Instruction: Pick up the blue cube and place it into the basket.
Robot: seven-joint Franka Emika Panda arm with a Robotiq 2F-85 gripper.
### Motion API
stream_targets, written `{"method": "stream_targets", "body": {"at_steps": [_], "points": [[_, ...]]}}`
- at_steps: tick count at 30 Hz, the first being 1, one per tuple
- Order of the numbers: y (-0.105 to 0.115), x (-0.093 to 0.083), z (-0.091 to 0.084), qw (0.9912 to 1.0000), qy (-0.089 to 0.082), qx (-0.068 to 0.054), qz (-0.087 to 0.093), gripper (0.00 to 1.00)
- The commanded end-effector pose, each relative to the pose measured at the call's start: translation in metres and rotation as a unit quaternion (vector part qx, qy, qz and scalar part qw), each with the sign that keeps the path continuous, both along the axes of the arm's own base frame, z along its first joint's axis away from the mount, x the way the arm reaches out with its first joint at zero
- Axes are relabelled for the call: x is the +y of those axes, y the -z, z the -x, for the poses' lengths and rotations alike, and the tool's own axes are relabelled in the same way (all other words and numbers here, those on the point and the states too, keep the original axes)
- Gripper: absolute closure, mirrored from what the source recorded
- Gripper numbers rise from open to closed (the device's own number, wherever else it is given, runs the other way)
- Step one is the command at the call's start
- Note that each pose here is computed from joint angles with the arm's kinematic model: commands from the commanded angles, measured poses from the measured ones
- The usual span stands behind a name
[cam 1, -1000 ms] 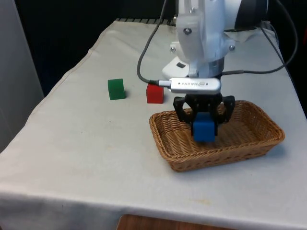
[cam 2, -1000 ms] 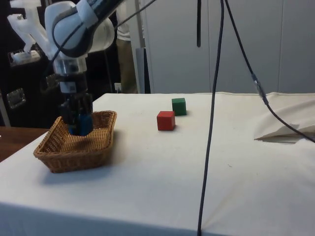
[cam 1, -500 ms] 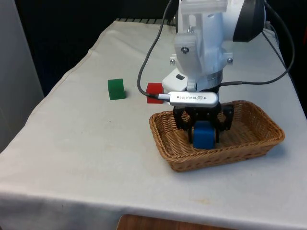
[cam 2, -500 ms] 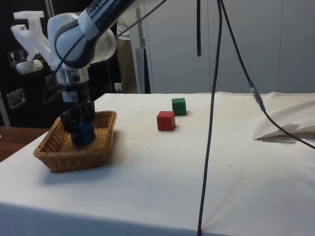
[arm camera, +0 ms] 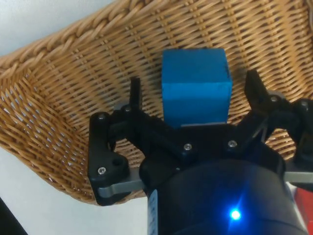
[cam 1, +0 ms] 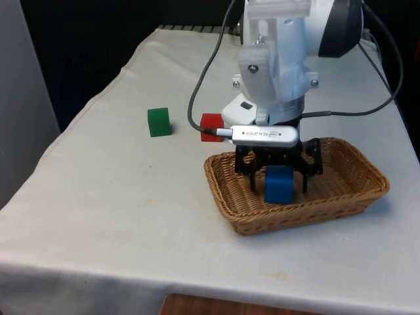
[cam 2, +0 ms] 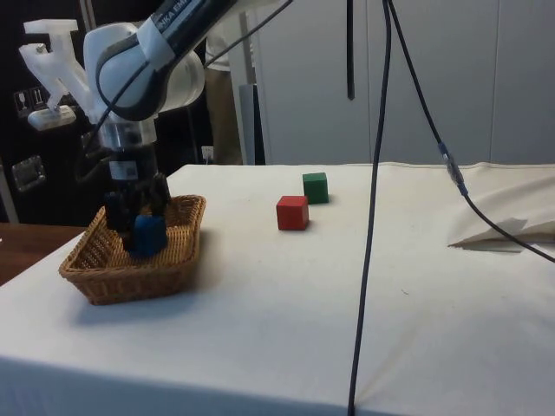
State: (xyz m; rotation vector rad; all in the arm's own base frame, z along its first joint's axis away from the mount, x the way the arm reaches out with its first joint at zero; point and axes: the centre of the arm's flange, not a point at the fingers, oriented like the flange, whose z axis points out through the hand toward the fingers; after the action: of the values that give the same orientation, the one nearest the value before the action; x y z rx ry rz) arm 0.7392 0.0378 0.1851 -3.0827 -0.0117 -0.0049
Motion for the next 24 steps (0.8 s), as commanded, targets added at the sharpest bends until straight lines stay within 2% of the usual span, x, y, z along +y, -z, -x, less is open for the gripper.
{"method": "stream_targets", "body": {"at_steps": [1,6,10,17,18,24], "points": [[0.0,0.0,0.0,1.0,0.001,0.002,0.0,0.0],[-0.023,0.0,-0.002,0.99999,0.0,0.002,0.003,0.0],[-0.031,0.001,-0.003,0.99999,-0.003,0.002,0.0,0.0],[-0.06,0.007,-0.003,0.99996,-0.008,0.0,0.005,0.0],[-0.058,0.006,-0.004,0.99995,-0.009,-0.002,0.002,0.0],[-0.081,0.011,-0.002,0.99987,-0.014,-0.001,0.008,0.0]]}}
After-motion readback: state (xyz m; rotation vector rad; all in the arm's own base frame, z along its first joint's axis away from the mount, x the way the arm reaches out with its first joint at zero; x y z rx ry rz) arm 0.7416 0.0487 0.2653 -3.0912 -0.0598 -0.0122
